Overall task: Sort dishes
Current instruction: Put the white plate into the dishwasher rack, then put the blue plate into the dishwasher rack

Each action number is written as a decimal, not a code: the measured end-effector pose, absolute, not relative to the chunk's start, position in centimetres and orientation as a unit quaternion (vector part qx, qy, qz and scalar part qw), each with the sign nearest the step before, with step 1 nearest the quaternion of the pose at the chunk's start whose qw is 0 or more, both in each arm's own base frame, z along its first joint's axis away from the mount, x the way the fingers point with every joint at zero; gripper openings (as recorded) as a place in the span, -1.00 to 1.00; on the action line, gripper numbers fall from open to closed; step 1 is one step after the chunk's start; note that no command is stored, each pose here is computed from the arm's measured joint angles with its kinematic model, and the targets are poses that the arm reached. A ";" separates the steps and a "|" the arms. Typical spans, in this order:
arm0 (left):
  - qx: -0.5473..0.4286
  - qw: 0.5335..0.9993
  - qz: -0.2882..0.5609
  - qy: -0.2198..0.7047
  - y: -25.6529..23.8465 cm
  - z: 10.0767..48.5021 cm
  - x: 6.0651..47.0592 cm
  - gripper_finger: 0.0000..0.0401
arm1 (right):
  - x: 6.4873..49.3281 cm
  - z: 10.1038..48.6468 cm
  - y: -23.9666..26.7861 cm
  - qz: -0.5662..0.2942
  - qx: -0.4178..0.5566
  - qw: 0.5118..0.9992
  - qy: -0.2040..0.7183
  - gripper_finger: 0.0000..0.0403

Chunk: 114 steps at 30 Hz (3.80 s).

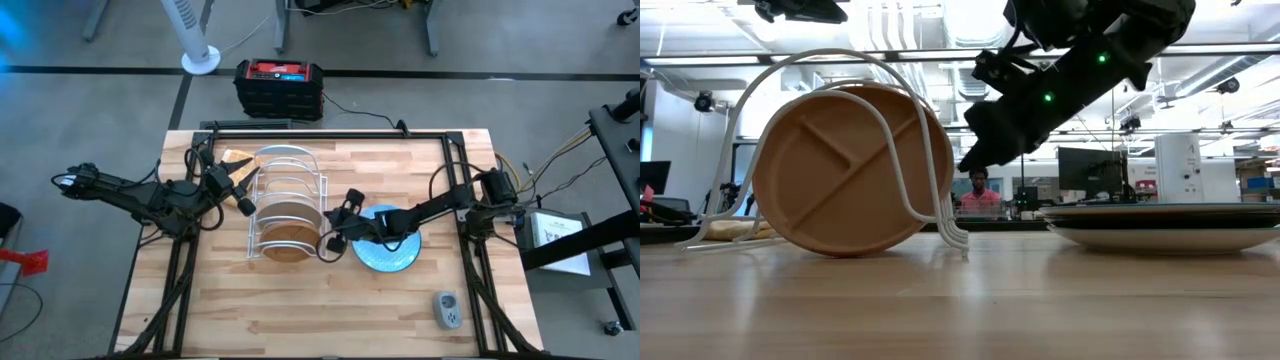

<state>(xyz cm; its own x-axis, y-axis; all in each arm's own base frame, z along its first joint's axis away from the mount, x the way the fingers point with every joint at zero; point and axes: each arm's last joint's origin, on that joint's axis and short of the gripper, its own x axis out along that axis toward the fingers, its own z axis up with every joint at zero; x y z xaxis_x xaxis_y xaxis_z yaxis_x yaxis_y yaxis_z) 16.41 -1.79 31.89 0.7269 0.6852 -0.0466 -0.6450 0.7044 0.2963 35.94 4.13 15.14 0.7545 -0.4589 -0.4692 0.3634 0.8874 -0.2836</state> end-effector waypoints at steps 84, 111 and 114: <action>0.160 0.940 0.078 0.291 -10.4 25.8 43.6 -0.42 | 13.7 16.4 3.1 -0.312 0.142 0.864 0.367 -0.74; 0.171 0.898 0.031 0.403 -11.1 20.3 45.1 -0.43 | 10.4 15.1 2.4 -0.286 0.256 0.841 0.381 0.09; 0.160 0.898 0.029 0.409 -11.2 19.6 45.2 -0.43 | 10.5 14.7 2.5 -0.278 0.265 0.843 0.378 0.15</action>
<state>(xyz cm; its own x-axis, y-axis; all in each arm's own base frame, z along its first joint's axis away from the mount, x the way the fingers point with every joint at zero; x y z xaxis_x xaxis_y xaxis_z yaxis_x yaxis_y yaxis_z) 45.25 -11.21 19.64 0.6640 0.1831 -0.7249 0.0791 0.9469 0.3116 10.48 2.47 14.66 0.5605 -0.2680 -0.7836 0.6683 0.7052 0.2368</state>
